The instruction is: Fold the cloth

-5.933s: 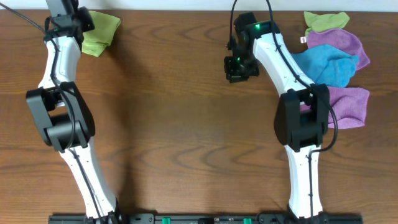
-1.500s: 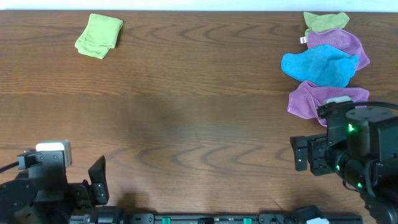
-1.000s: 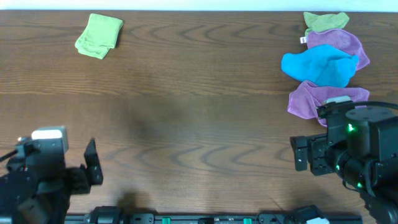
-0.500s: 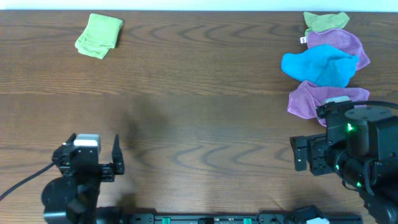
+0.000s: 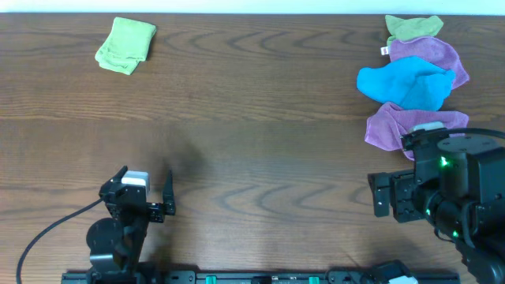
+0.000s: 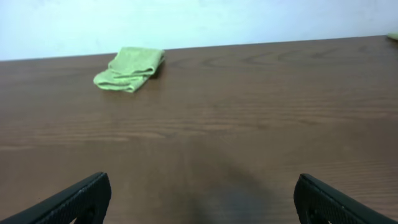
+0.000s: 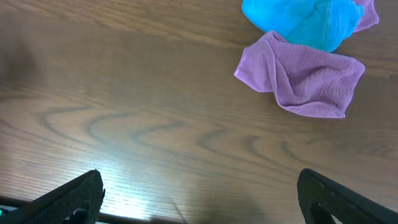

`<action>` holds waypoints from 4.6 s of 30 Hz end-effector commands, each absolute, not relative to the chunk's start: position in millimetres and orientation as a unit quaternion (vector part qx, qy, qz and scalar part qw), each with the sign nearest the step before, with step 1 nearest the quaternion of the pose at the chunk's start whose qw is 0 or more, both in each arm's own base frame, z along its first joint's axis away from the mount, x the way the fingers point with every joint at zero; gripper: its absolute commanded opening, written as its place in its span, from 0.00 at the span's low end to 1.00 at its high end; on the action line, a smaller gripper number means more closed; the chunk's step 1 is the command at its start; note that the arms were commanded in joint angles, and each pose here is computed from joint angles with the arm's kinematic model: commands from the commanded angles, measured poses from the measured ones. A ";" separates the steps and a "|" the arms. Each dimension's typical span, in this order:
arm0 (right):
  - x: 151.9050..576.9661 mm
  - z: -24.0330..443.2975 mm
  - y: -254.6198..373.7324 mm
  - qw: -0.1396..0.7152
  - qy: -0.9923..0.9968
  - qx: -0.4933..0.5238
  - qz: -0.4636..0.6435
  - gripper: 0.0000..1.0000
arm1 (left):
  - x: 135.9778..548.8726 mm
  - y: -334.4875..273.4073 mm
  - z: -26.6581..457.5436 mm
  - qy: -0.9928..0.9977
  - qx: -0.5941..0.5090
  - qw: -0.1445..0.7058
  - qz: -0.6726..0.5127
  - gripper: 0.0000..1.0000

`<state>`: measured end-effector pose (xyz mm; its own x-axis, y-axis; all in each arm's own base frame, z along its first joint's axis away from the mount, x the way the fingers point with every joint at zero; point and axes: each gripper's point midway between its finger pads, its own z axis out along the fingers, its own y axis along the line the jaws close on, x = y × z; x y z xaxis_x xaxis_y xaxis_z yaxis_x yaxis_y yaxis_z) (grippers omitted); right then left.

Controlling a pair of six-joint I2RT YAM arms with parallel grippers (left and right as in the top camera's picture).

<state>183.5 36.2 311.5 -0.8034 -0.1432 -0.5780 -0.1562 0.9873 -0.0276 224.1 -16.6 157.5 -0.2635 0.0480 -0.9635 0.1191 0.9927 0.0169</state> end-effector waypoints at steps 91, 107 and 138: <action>187.5 93.1 5.4 0.476 0.879 0.016 0.014 0.99 | 229.5 -14.3 125.3 0.801 0.016 0.596 -0.051 0.95; 186.5 71.7 5.3 0.455 0.890 0.015 0.012 0.99 | 229.5 -14.3 125.3 0.801 0.016 0.596 -0.051 0.95; 186.5 71.6 5.3 0.455 0.890 0.015 0.012 0.99 | 229.5 -14.3 125.3 0.801 0.016 0.596 -0.051 0.95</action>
